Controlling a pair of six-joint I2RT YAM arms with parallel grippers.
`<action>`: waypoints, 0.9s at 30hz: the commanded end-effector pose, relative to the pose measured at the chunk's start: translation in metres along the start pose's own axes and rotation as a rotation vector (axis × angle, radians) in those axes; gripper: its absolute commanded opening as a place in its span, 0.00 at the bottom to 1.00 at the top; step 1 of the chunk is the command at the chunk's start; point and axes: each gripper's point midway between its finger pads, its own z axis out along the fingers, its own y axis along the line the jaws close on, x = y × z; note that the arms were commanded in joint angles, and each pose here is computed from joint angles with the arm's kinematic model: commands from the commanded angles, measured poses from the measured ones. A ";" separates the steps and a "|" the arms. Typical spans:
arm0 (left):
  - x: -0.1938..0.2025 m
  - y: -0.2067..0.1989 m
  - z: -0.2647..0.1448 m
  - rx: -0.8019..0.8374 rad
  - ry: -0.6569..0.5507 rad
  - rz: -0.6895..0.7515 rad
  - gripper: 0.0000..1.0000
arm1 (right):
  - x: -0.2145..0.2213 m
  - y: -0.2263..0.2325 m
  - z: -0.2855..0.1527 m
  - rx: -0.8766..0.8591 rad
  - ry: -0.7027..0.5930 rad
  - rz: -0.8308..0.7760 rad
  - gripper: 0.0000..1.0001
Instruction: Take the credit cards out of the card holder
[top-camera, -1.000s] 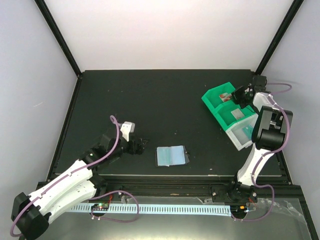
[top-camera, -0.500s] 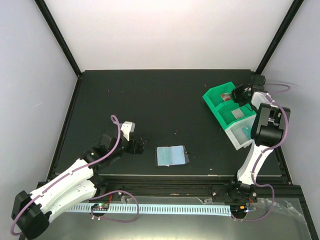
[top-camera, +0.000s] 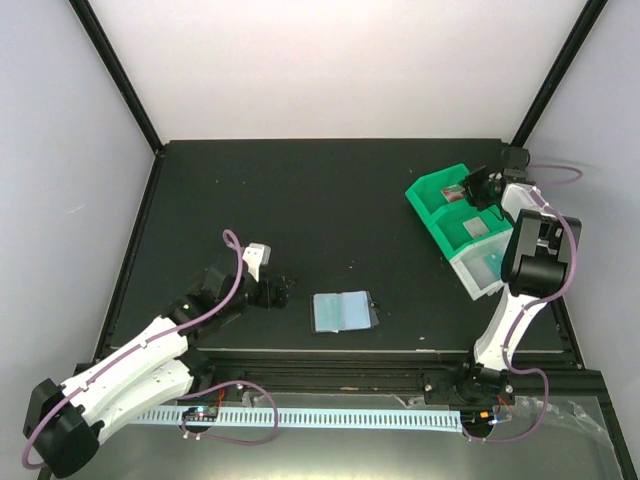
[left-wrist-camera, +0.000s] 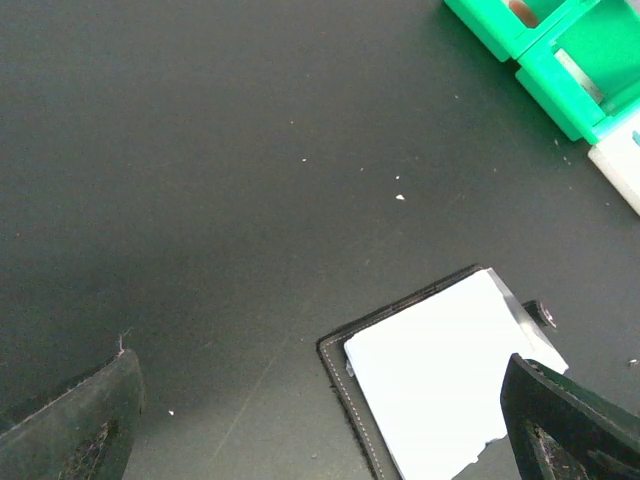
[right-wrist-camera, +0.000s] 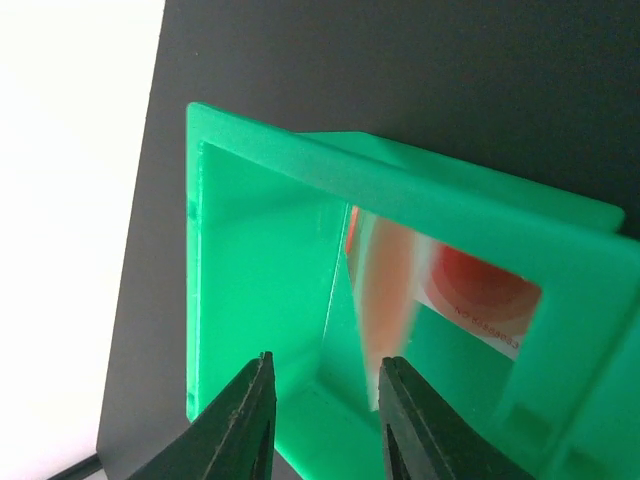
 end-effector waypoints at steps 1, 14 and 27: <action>-0.010 -0.001 -0.002 -0.017 -0.001 0.007 0.99 | -0.002 0.013 -0.028 0.018 -0.068 -0.024 0.32; 0.012 -0.013 0.007 0.040 0.154 -0.053 0.99 | 0.037 0.027 -0.059 0.044 -0.042 -0.193 0.38; 0.038 -0.049 0.019 0.263 0.307 -0.127 0.93 | 0.176 0.018 -0.081 -0.021 0.205 -0.560 0.38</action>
